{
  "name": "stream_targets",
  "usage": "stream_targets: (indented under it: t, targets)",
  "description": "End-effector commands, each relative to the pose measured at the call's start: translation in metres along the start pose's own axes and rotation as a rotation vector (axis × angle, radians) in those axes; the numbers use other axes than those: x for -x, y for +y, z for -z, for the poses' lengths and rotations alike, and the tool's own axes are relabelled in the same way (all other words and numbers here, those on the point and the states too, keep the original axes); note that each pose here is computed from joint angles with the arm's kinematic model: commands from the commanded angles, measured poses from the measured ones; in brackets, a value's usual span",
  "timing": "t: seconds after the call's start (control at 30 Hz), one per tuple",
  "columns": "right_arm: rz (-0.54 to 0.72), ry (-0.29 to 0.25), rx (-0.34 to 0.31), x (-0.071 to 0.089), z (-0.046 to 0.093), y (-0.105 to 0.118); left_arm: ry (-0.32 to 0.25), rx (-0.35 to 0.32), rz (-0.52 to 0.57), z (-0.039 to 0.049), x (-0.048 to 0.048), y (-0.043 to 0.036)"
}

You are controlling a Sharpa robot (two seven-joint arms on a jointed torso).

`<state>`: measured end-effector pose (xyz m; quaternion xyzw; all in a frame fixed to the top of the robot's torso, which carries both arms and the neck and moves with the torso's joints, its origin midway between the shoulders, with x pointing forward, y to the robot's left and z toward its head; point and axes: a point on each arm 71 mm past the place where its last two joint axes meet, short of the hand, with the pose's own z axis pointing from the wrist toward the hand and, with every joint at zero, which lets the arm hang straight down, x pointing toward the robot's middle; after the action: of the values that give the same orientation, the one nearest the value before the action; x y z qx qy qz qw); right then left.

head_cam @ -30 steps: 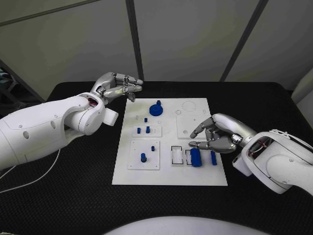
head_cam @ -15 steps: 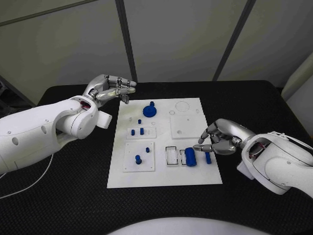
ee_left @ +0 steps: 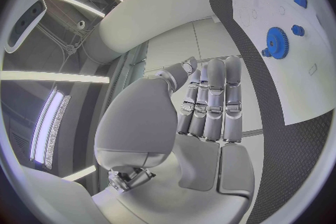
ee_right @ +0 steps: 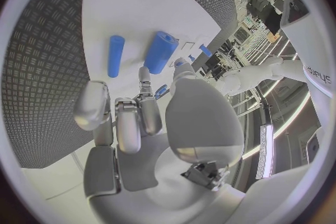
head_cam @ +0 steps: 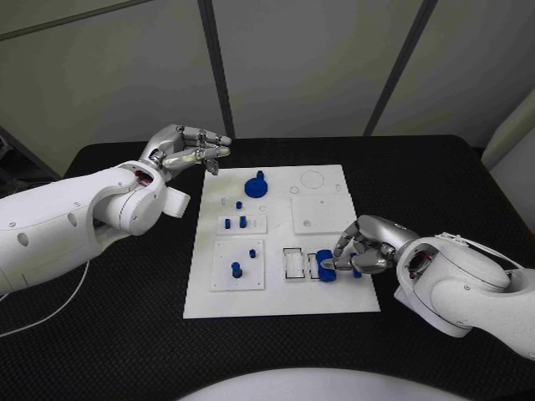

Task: Assemble the parts on the task board

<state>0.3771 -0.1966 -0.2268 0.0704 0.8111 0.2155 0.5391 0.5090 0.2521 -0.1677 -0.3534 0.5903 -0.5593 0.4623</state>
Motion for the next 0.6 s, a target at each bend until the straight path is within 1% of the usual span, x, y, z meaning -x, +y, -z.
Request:
stream_targets:
  t: [0.03,0.43,0.6]
  targets:
    - [0.048,0.013,-0.038,-0.0030,-0.0011,-0.0012,0.009,-0.009,0.004,-0.0001,-0.0009,-0.0016]
    - [0.064,0.035,-0.045,-0.0110,-0.0055,0.0031,0.009,-0.008,0.004,0.0000,-0.0006,-0.0015]
    - [0.080,0.033,-0.054,-0.0119,-0.0068,0.0021,0.010,-0.008,0.004,0.0001,-0.0006,-0.0015]
